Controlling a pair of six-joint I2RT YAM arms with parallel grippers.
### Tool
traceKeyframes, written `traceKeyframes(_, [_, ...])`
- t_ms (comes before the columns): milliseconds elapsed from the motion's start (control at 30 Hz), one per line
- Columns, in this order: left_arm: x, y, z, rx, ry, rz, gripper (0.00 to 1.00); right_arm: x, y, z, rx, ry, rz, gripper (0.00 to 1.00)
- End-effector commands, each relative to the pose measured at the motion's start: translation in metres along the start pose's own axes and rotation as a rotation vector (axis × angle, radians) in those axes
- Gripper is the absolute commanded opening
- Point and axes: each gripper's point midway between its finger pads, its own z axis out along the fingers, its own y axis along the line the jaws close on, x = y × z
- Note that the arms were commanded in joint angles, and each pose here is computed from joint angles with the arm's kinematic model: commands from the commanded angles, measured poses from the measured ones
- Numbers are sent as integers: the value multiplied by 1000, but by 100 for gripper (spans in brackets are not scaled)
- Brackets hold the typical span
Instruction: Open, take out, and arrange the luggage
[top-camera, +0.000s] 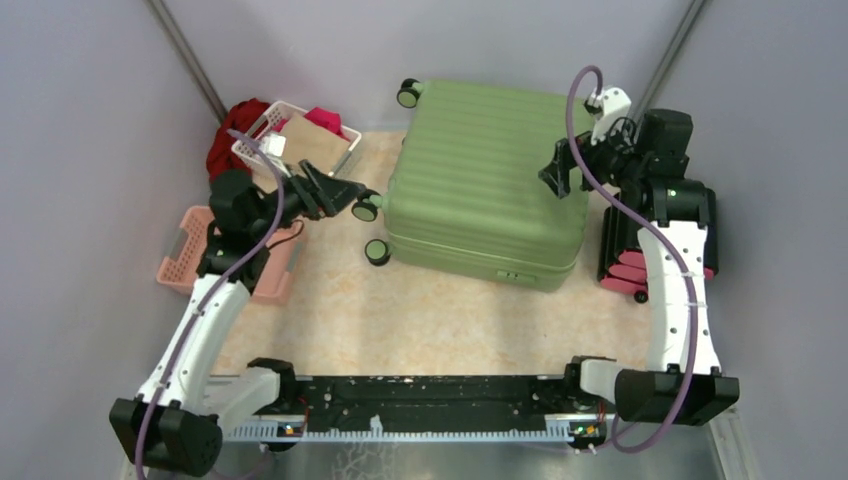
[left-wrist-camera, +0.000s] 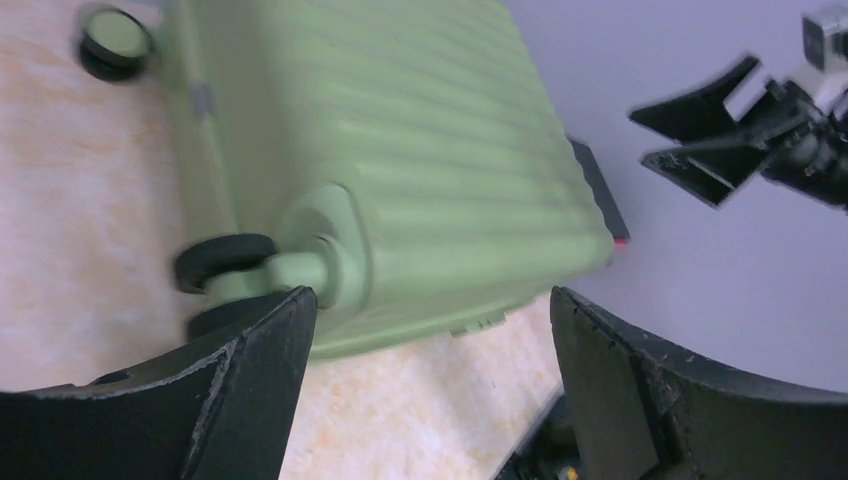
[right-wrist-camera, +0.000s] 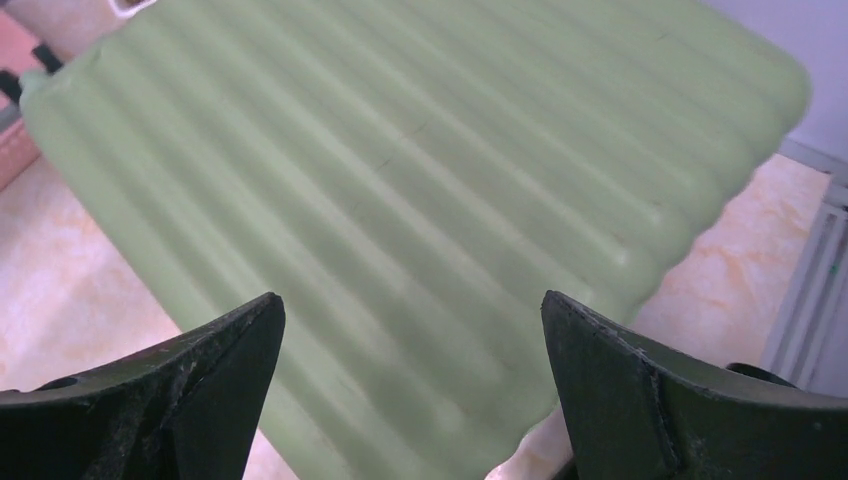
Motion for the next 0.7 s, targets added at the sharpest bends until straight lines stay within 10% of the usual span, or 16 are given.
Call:
traceKeyframes(0, [22,-34,23,42,66,82,92,6,31,-1,-172,-22,-103,99])
traceKeyframes(433, [113,-28,18,-5,109,109,82,4,-7,-27,-103,-76,76,93])
traceKeyframes(667, [123,22,25,-243,181,180,46,55,-62,-20,129,85,51,52])
